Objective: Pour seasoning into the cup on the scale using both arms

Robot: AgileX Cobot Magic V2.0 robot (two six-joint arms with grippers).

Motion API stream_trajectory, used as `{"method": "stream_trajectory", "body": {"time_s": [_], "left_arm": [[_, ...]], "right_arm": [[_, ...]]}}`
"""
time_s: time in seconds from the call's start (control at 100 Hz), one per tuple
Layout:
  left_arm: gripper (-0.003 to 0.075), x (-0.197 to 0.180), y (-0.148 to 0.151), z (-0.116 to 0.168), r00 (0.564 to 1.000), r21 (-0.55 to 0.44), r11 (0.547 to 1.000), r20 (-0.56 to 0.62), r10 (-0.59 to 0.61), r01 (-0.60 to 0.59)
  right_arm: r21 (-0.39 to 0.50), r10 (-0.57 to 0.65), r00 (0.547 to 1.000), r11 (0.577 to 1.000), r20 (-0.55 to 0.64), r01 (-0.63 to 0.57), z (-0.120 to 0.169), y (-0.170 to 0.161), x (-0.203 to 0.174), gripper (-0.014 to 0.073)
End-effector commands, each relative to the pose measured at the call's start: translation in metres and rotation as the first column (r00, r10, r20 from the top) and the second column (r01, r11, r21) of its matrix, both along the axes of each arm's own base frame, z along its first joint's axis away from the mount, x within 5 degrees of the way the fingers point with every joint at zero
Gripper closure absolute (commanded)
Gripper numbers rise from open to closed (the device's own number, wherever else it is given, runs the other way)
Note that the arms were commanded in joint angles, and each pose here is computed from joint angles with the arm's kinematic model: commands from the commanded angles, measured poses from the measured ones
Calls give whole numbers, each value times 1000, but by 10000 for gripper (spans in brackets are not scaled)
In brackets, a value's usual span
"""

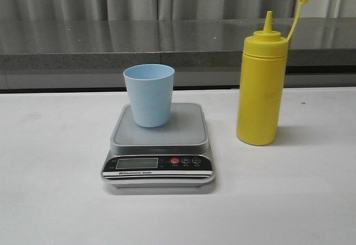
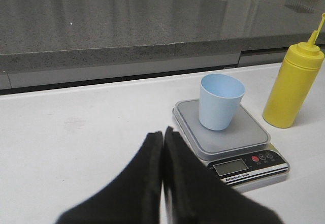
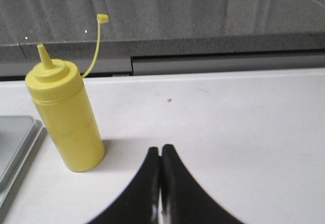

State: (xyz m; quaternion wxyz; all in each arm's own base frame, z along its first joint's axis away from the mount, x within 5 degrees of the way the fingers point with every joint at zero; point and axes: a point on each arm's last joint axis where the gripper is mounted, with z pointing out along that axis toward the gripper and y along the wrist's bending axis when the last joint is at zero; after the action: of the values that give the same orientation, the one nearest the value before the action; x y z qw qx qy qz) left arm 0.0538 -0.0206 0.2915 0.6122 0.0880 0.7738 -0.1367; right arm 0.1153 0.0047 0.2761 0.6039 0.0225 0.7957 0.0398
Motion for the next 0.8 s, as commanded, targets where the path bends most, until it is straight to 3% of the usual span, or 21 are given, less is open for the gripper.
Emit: {"method": "stream_trajectory", "body": {"time_s": [0.0, 0.2, 0.29, 0.39, 0.53, 0.64, 0.79], "left_arm": [[741, 1, 0, 15, 996, -43, 999, 89, 12, -8], [741, 1, 0, 15, 996, -43, 999, 89, 12, -8], [741, 1, 0, 15, 996, -43, 999, 89, 12, -8], [741, 1, 0, 15, 996, -43, 999, 89, 12, -8], [741, 1, 0, 15, 996, -43, 999, 89, 12, -8], [741, 1, 0, 15, 996, -43, 999, 89, 12, -8], [741, 1, 0, 15, 996, -43, 999, 89, 12, -8]], "right_arm": [[2, 28, 997, 1000, 76, -29, 16, 4, 17, 654], [2, 130, 990, 991, 49, -130, 4, 22, 44, 649], [4, 173, 983, 985, 63, -174, 1, 31, 54, 581], [7, 204, 976, 979, 77, -205, -4, 39, 64, 363], [9, 216, 974, 976, 73, -217, -15, 44, 79, -71], [13, 220, 973, 975, 64, -221, -25, 47, 89, -39], [10, 240, 958, 970, 157, -244, -30, 53, 102, -40]]}}
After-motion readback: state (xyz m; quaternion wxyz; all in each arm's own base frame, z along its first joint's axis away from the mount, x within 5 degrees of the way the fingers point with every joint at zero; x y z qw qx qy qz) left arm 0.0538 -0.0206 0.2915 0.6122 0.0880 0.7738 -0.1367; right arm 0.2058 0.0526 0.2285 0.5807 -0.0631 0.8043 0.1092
